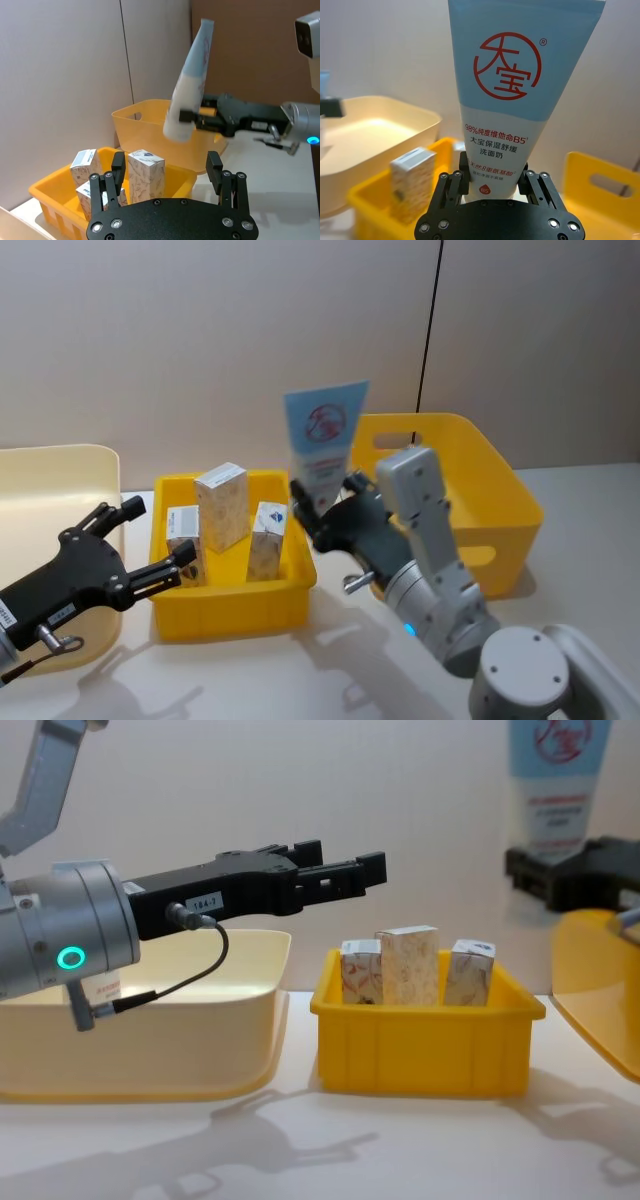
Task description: Bimanual collaborative sorting of washing and personal care products
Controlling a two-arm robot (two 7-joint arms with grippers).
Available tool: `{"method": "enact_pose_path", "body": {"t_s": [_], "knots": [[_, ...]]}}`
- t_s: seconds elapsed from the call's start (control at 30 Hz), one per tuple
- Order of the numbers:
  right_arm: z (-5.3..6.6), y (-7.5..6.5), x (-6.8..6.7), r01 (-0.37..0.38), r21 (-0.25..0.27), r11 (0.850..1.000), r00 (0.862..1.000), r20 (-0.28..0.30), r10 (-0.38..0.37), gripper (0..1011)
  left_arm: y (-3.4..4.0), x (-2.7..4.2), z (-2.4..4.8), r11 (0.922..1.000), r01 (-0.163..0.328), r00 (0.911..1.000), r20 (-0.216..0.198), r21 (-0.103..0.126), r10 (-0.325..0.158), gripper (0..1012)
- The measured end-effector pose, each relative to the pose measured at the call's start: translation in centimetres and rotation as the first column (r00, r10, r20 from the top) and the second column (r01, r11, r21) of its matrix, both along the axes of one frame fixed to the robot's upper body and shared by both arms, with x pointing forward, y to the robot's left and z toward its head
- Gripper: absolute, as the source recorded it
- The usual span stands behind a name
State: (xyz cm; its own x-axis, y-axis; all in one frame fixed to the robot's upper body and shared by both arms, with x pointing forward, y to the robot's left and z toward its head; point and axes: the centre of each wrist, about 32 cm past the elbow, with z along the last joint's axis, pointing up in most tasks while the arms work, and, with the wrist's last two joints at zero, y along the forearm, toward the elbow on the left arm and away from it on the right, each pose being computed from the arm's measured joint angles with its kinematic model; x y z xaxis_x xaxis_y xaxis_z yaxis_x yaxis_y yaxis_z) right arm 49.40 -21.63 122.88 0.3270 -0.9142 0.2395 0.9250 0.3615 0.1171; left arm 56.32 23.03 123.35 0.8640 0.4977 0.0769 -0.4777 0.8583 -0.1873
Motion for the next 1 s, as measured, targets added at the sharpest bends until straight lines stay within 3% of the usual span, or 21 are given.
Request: {"method": "enact_pose_path", "body": {"t_s": [0.23, 0.5, 0.77, 1.0], "knots": [[0.9, -1.7, 1.1, 0.087, 0.009, 0.996, 0.992, 0.09, -0.088, 515, 0.0, 0.0, 0.0, 1.0, 0.0, 1.0, 0.0, 0.0, 0.0, 1003], [1.8, -3.3, 2.4, 0.189, 0.029, 0.981, 0.967, 0.167, -0.191, 515, 0.0, 0.0, 0.0, 1.0, 0.0, 1.0, 0.0, 0.0, 0.0, 1003], [2.0, -4.2, 2.8, 0.283, 0.025, 0.959, 0.944, 0.166, -0.283, 515, 0.0, 0.0, 0.0, 1.0, 0.0, 1.0, 0.0, 0.0, 0.0, 1003], [1.7, -4.7, 2.6, 0.37, -0.007, 0.929, 0.922, 0.125, -0.366, 515, 0.0, 0.0, 0.0, 1.0, 0.0, 1.0, 0.0, 0.0, 0.0, 1003]]}}
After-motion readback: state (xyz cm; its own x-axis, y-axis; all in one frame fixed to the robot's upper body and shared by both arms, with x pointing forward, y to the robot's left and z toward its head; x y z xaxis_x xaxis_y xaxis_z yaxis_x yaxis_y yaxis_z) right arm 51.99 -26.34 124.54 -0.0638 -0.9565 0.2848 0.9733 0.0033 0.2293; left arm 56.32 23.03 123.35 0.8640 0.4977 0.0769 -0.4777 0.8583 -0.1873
